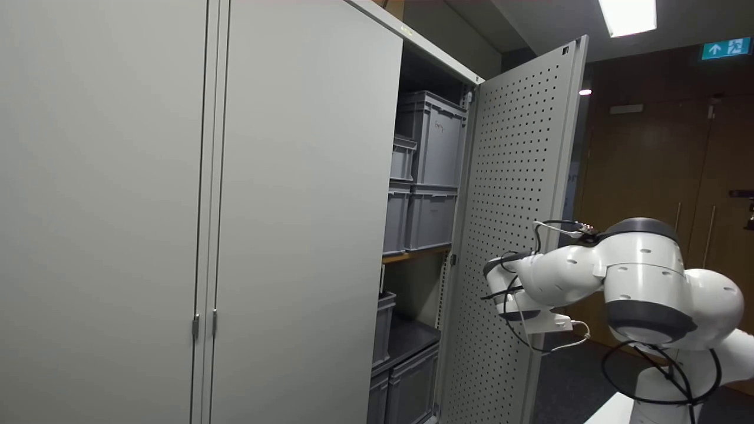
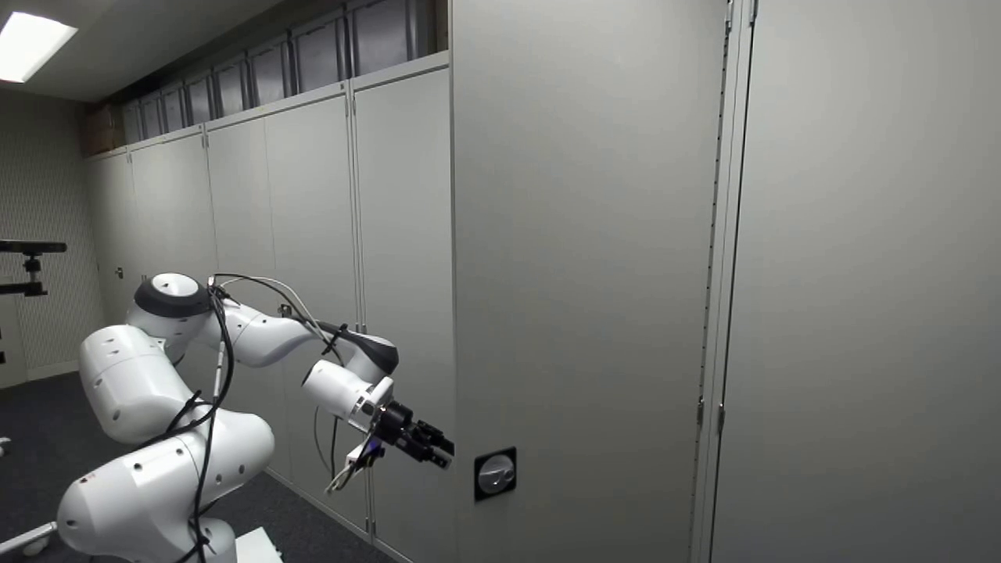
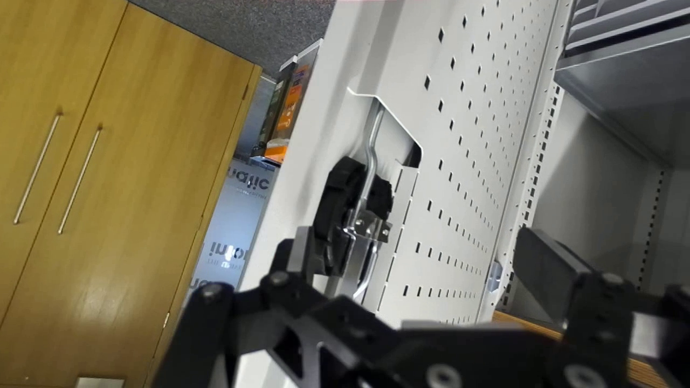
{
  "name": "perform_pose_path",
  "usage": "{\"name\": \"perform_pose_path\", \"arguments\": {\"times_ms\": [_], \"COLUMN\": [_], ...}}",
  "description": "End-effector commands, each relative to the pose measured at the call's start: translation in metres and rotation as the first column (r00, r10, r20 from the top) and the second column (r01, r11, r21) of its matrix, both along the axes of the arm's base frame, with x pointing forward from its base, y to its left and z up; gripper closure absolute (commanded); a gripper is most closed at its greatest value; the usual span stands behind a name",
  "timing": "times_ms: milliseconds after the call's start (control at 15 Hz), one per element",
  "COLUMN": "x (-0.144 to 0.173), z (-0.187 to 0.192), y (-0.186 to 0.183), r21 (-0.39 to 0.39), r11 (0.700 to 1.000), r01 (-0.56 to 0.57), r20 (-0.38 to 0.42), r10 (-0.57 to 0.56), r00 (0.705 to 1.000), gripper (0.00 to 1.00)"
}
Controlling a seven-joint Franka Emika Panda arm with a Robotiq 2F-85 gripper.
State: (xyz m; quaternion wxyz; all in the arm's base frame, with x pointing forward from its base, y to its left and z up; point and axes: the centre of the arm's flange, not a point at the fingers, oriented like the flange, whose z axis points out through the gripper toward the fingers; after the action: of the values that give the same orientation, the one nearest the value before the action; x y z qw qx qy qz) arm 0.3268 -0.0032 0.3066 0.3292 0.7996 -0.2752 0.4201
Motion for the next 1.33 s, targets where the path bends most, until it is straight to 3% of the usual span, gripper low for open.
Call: {"name": "perform_pose_path", "arguments": {"times_ms": [0, 867, 1267], "x": [0.010, 0.057, 0.072], "z": [0.039, 0.098, 0.133], "y": [0.066, 0.077, 0.067], "r21": [0.019, -0.101, -0.058], "r11": [1.000, 0.991, 0.998], "r01": [-0.012, -0.092, -0.008], "r20": [0.009, 0.083, 0.173], "r10": [0.012, 0.100, 0.018], "r00": [1.000, 0.991, 0.985], "gripper": [0.00, 0.00, 0.00]}}
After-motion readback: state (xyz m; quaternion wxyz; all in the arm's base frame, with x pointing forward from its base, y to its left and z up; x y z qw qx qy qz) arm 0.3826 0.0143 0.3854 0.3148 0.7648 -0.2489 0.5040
